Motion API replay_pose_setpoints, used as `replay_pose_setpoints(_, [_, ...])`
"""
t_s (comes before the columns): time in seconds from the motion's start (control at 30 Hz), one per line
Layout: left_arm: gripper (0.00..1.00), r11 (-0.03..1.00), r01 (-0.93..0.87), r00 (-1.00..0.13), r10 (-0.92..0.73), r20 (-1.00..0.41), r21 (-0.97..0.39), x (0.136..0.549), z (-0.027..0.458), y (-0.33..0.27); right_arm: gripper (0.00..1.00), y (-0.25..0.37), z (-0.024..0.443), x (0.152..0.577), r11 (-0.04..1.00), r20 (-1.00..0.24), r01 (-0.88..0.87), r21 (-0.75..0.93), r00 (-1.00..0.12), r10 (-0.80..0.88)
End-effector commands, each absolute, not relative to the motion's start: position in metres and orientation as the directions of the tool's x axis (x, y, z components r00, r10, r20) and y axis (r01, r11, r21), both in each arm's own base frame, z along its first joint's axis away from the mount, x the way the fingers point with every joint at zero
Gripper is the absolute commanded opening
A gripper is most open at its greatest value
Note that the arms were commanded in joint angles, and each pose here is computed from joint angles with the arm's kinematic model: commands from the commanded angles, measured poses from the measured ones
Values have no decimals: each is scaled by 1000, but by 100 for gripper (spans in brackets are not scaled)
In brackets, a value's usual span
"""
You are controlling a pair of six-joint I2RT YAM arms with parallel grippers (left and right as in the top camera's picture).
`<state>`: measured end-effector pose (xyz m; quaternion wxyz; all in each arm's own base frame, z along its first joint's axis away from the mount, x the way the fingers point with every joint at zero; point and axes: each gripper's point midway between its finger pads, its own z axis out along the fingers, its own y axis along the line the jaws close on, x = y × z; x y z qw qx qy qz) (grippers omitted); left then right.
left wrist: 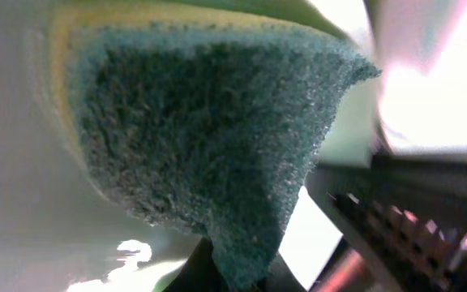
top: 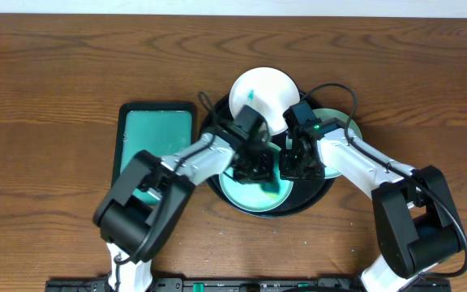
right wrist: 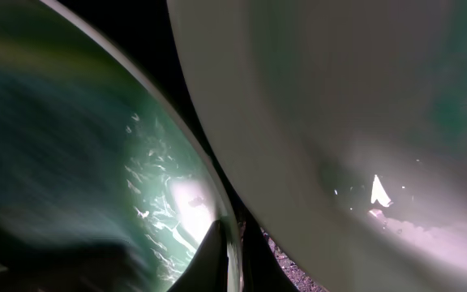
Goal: Clean dirty plates on tray and stack at the side
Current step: 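Scrub the held pale green plate with the sponge in the left gripper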
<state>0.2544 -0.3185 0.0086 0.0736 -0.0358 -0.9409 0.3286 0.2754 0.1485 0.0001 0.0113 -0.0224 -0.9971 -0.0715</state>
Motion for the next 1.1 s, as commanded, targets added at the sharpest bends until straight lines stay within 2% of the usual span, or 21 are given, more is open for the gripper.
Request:
replay_pose_setpoints(0.0, [7,748,5,-938,234,256,-664,202,-1,-338,1,124,-27,261,998,85,54,17,-995,52])
replay_pose_setpoints(0.17, [7,777,-16,-940,203,275,-629,204,-5,-330,1,124,-27,261,998,85,54,17,-995,52])
replay_pose_setpoints(0.27, [7,872,-64,-957,83,276,-485,215,-19,-299,1,124,-27,260,999,86,51,17,-995,50])
replay_pose_setpoints(0.37, [7,962,-91,-981,-42,187,-259,233,-23,-248,1,124,-27,260,999,85,51,17,-995,50])
replay_pose_setpoints(0.43, [7,979,-103,-988,-81,131,-174,242,-17,-226,1,124,-27,261,999,85,51,17,-995,50])
replay_pose_setpoints(0.53, [7,991,-133,-991,-134,-29,-21,266,6,-181,1,124,-27,261,999,85,51,17,-995,49])
replay_pose_setpoints(0.6, [7,988,-154,-983,-151,-103,23,276,21,-164,1,124,-27,260,999,85,51,16,-995,49])
replay_pose_setpoints(0.7, [7,987,-163,-969,-160,-190,3,290,48,-151,1,124,-27,260,999,86,44,17,-995,42])
replay_pose_setpoints(0.83, [7,987,-152,-960,-161,-228,-55,293,68,-156,1,124,-27,260,999,86,43,17,-995,42])
replay_pose_setpoints(1.07, [7,949,-53,-994,-80,-76,-312,274,52,-226,1,124,-27,260,999,86,44,17,-995,43])
